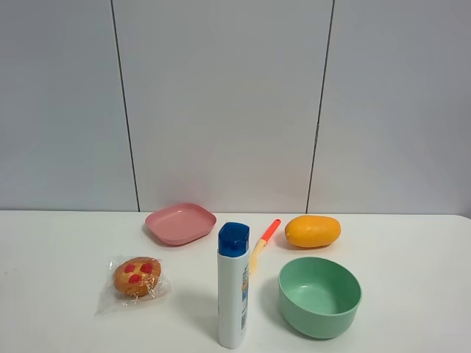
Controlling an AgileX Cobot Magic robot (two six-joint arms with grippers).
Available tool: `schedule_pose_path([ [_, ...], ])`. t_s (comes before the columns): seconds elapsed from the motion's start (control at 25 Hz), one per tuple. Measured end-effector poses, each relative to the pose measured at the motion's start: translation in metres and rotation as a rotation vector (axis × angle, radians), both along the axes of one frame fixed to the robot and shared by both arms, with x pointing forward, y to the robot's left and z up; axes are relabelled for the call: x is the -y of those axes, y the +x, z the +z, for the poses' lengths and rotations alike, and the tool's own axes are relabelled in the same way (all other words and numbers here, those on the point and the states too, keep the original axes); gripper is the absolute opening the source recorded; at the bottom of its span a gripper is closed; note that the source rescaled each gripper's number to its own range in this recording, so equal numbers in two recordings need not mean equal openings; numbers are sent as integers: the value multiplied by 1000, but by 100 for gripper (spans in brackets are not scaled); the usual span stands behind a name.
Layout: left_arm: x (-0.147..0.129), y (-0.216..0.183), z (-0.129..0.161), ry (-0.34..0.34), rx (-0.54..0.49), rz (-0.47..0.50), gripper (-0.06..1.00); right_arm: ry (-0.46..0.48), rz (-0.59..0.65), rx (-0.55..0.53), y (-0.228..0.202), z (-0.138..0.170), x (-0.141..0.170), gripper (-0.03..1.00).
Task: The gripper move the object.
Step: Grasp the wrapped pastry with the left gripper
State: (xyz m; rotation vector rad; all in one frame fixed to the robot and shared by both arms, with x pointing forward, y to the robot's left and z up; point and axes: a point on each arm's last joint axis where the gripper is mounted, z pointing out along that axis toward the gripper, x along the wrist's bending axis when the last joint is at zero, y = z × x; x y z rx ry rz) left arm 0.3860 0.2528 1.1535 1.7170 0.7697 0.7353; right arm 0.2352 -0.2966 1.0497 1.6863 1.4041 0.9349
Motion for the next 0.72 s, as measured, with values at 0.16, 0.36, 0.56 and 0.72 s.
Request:
schedule_pose_path([
  [0.16, 0, 48, 0, 6, -101, -32, 86, 0, 0, 0, 0, 0, 0, 100],
  [0.36, 1, 118, -7, 15, -282, -31, 82, 0, 0, 0, 0, 0, 0, 100],
  [0.56, 9, 161, -29, 198, -399, -29, 75, 0, 0, 0, 0, 0, 0, 100],
  [0.72, 15, 175, -57, 394, -468, -76, 75, 0, 0, 0, 0, 0, 0, 100],
])
